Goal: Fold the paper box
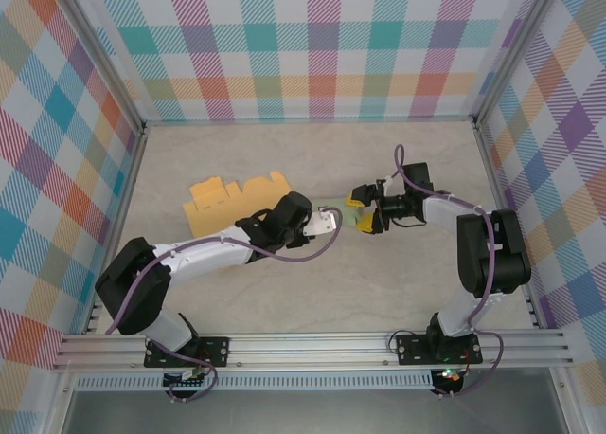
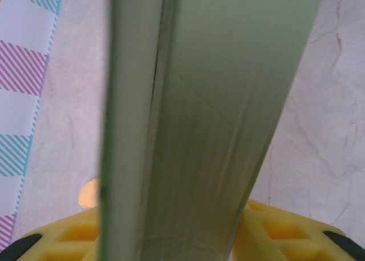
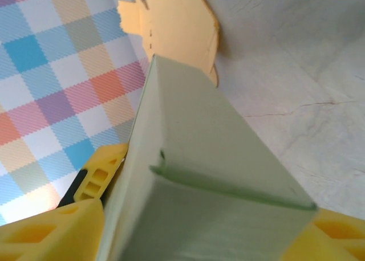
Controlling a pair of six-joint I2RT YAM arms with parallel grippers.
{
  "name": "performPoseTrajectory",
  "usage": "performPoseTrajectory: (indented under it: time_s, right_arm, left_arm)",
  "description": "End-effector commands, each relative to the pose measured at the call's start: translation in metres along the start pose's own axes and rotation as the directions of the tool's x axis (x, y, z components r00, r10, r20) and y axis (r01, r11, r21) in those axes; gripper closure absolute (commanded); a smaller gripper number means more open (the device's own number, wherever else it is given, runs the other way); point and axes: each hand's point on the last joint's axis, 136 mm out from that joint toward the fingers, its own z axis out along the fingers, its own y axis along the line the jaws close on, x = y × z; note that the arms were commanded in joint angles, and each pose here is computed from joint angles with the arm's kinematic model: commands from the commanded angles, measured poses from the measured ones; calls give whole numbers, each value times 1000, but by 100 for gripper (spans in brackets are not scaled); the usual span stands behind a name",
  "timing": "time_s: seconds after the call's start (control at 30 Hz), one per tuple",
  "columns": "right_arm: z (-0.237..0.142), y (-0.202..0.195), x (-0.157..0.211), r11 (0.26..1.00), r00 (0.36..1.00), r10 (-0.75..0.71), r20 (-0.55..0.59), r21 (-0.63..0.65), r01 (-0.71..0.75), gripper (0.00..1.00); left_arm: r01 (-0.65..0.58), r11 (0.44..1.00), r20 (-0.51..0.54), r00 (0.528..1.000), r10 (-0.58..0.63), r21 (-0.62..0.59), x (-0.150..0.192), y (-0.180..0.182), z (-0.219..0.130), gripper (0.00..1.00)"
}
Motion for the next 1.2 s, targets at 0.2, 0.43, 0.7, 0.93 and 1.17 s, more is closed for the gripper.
performPoseTrajectory:
  time_s: [0.2, 0.43, 0.7, 0.93, 1.17]
  right_arm:
    - [-18, -16, -9, 996, 996, -33, 84, 84, 26, 12]
    - [-41, -28, -13, 983, 985, -69, 158, 177, 41, 6]
    - [-70, -34, -8, 942, 955, -173, 240, 324, 89, 2]
    - [-93, -19, 2, 890, 905, -322, 278, 416, 189, 3]
    - [-110, -2, 15, 843, 849, -439, 294, 461, 276, 6]
  left_arm:
    - [17, 956, -207, 977, 46, 291, 17, -36, -5, 59]
    - [47, 889, -301, 948, 104, 455, 16, -48, -5, 59]
    - [114, 820, -359, 926, 117, 561, 11, -46, -2, 56]
    - [124, 819, -373, 920, 116, 560, 4, -36, 14, 44]
    - [97, 859, -346, 933, 97, 503, -3, -23, 21, 31]
